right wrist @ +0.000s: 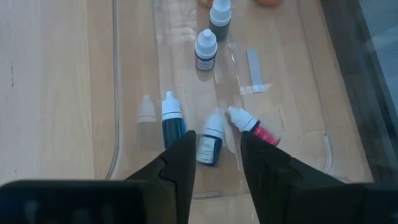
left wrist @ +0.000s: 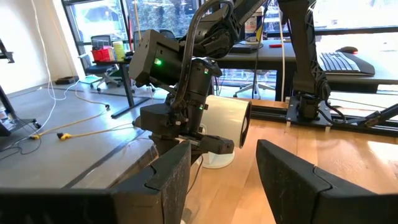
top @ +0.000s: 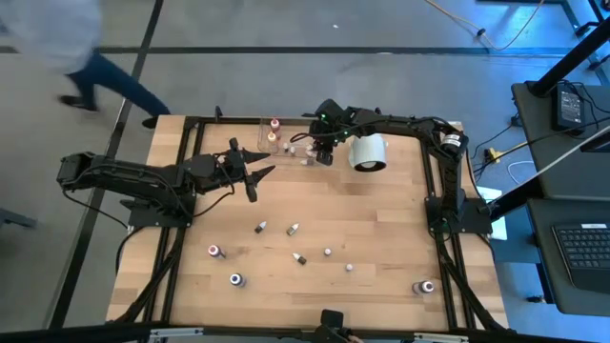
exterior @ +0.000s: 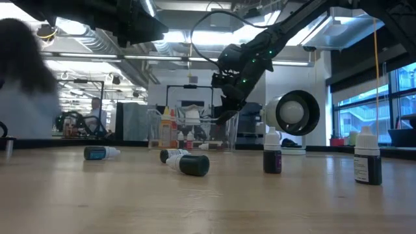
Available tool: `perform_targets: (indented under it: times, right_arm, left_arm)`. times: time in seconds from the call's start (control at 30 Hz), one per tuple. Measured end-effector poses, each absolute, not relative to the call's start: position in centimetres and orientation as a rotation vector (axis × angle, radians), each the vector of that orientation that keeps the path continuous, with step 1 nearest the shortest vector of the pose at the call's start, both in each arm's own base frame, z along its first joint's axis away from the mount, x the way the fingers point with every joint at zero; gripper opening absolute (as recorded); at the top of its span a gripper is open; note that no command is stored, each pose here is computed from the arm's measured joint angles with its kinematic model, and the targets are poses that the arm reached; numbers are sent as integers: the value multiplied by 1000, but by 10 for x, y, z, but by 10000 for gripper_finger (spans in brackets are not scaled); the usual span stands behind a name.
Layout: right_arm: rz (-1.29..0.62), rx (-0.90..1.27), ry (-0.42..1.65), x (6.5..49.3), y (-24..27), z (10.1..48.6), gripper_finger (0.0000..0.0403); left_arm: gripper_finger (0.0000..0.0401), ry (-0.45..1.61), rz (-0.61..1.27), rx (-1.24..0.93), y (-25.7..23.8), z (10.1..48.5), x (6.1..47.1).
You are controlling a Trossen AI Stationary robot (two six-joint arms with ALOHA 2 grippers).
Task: Pick & Place food coloring
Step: Put the pink food coloring bottle into the transparent bin
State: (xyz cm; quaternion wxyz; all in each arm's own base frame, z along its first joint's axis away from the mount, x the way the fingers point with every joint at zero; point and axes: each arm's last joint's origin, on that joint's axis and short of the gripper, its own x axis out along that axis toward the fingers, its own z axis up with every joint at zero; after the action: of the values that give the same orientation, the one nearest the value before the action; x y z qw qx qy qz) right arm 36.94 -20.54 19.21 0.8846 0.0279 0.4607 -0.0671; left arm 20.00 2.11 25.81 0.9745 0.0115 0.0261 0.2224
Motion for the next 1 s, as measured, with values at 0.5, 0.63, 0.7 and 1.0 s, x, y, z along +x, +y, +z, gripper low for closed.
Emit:
perform_targets:
  times: [0.5, 0.63, 0.7, 1.0]
  right_arm:
    - [9, -12, 765, 359, -157, 291, 132]
    - [135, -33, 743, 343, -104, 308, 132]
    - [182, -17, 763, 333, -78, 300, 132]
    - [195, -44, 599, 285, -11, 232, 132]
  left_arm:
    - [179, 60, 473, 25, 22, 257, 200]
    - [180, 60, 477, 25, 22, 257, 200]
    - [178, 60, 476, 25, 22, 257, 200]
    - [180, 59, 475, 25, 22, 257, 200]
